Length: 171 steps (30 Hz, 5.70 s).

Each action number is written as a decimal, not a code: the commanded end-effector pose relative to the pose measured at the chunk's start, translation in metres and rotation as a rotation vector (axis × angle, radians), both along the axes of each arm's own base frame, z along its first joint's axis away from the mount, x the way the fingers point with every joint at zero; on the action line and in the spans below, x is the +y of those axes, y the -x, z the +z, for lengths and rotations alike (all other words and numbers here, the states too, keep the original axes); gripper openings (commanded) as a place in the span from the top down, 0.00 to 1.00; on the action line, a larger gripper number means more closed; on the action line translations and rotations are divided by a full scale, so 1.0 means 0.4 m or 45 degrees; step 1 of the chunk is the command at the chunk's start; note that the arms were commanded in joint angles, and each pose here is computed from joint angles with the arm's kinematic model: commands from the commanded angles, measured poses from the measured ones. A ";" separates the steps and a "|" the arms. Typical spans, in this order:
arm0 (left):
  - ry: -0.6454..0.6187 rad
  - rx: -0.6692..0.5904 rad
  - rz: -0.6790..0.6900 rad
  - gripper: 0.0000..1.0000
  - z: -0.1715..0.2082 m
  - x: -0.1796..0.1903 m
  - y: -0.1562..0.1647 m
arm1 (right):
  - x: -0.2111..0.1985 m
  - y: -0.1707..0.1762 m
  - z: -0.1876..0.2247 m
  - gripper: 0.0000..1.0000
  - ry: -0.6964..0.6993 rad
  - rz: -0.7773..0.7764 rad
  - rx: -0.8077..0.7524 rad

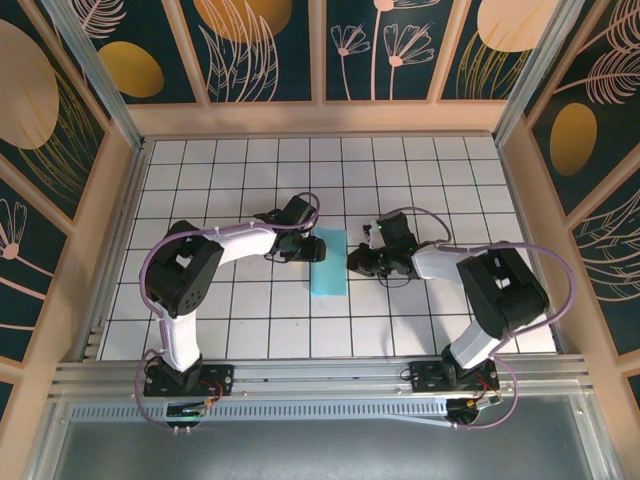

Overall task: Fold a paper plane with a square sheet of paper (fold left side to right side)
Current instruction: Hold the square sheet of paper at the center of the table, then first fold the square sheet of paper in half at the center of the table, then hold the square sheet of paper at the center of the table.

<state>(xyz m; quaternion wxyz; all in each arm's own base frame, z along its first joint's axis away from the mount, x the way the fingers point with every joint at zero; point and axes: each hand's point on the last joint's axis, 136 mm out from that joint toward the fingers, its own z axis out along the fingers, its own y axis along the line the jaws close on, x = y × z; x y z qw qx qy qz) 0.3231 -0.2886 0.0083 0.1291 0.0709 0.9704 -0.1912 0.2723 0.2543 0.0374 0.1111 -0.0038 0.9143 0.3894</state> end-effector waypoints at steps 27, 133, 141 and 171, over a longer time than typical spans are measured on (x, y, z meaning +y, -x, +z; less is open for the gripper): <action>-0.050 -0.220 0.124 0.39 0.028 0.029 -0.033 | -0.030 0.025 -0.176 1.00 0.249 -0.038 0.175; 0.230 -0.171 -0.105 1.00 -0.060 -0.015 0.075 | 0.001 -0.048 -0.025 1.00 0.205 -0.003 -0.039; 0.226 -0.174 -0.104 1.00 -0.059 -0.016 0.073 | 0.033 -0.083 0.077 1.00 0.102 0.002 -0.156; 0.227 -0.165 -0.119 1.00 -0.063 -0.019 0.080 | 0.104 -0.140 -0.056 1.00 0.123 0.020 -0.057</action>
